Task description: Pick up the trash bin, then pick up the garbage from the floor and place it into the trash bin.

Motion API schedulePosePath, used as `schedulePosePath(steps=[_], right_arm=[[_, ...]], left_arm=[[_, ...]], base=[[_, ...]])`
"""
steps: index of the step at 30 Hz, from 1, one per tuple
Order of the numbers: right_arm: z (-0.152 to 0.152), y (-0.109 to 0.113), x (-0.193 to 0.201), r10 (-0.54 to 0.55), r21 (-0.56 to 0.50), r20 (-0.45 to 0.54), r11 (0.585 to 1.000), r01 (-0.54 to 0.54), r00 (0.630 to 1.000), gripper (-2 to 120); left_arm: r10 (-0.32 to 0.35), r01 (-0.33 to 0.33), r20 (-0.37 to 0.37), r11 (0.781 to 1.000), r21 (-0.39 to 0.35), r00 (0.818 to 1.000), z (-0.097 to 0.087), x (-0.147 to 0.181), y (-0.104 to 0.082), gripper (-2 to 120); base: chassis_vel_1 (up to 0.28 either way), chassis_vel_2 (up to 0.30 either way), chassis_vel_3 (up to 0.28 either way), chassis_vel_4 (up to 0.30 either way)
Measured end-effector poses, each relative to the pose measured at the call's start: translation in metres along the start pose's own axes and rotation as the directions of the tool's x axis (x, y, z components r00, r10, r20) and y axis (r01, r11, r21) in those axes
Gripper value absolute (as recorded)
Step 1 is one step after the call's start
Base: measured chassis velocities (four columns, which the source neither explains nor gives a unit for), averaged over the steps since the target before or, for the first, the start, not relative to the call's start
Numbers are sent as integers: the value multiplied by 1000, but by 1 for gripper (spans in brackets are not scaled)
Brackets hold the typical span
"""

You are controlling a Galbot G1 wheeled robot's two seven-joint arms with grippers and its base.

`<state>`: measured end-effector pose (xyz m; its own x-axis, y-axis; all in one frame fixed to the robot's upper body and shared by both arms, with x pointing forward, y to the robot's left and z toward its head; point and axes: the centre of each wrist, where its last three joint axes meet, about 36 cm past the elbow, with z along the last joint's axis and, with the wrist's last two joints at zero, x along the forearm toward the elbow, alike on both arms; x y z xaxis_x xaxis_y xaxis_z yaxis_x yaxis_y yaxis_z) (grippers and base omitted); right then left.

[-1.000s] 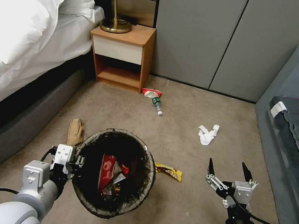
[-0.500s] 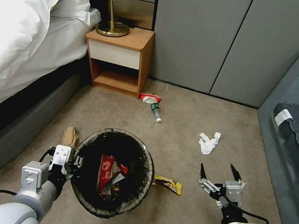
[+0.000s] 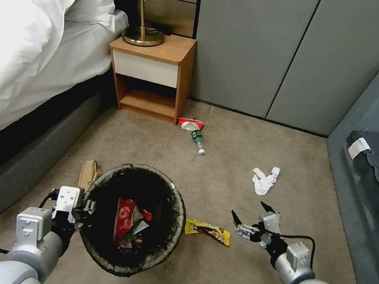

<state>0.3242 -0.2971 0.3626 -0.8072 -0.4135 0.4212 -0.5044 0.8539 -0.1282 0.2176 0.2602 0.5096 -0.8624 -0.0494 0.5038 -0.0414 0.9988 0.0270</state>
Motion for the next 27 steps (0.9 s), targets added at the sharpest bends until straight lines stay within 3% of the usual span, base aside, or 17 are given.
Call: schedulePosePath(steps=[11,27], right_arm=[[25,-5,-50,-131,-3,-139,991,132,981,100],[50,5,-112,-171,-39,-216,985,166,961,100]], left_arm=[[-20,20,-6,1000,2,1000,1,2,5,1],[-19,19,-15,1000,2,1000,2,2,5,1]], base=[[0,0,0,0],[0,0,0,0]])
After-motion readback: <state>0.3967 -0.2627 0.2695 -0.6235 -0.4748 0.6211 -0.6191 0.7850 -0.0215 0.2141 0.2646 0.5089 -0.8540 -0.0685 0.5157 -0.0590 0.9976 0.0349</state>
